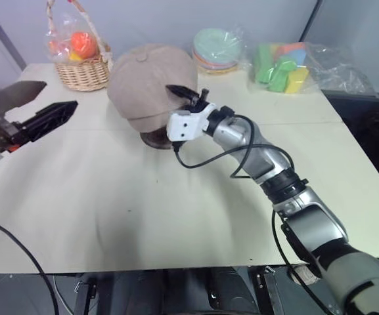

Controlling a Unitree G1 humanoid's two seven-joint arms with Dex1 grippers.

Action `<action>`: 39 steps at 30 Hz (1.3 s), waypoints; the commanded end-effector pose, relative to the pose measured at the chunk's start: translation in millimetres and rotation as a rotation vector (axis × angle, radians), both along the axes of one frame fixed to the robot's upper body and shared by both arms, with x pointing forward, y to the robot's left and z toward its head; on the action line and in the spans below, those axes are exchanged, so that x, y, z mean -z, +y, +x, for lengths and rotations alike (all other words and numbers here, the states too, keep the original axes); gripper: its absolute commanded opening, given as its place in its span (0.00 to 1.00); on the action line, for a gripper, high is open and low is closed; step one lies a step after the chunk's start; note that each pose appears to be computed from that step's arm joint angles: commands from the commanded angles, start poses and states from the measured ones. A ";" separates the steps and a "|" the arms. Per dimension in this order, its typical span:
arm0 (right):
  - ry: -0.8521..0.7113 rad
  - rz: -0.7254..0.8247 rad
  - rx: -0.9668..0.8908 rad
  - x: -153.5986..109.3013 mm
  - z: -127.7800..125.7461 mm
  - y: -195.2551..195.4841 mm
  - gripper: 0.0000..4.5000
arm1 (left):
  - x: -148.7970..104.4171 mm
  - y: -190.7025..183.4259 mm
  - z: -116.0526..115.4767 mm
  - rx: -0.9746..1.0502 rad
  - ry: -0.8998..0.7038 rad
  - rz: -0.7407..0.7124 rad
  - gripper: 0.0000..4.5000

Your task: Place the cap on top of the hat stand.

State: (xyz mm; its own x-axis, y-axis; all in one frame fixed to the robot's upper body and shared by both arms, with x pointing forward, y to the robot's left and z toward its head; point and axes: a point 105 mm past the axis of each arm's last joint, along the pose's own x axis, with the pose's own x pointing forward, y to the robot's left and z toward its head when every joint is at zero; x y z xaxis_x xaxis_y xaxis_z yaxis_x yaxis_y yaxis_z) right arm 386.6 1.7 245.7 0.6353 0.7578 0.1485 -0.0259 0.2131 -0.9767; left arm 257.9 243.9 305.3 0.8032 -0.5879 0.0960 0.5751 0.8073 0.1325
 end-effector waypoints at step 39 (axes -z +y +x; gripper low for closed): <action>1.024 0.185 -0.274 -76.5 -145.8 -161.4 1.00 | 120.9 -154.8 81.2 -0.155 -0.828 1.036 1.00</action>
State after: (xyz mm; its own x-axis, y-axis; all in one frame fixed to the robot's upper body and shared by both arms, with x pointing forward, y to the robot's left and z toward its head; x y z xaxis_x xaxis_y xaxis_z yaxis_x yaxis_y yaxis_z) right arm 248.9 -160.9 308.9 0.3297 0.9096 -0.2529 -0.9020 0.2244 -0.3690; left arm 338.7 95.6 173.9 0.8098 -0.5807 0.0843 0.0316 0.1865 0.9819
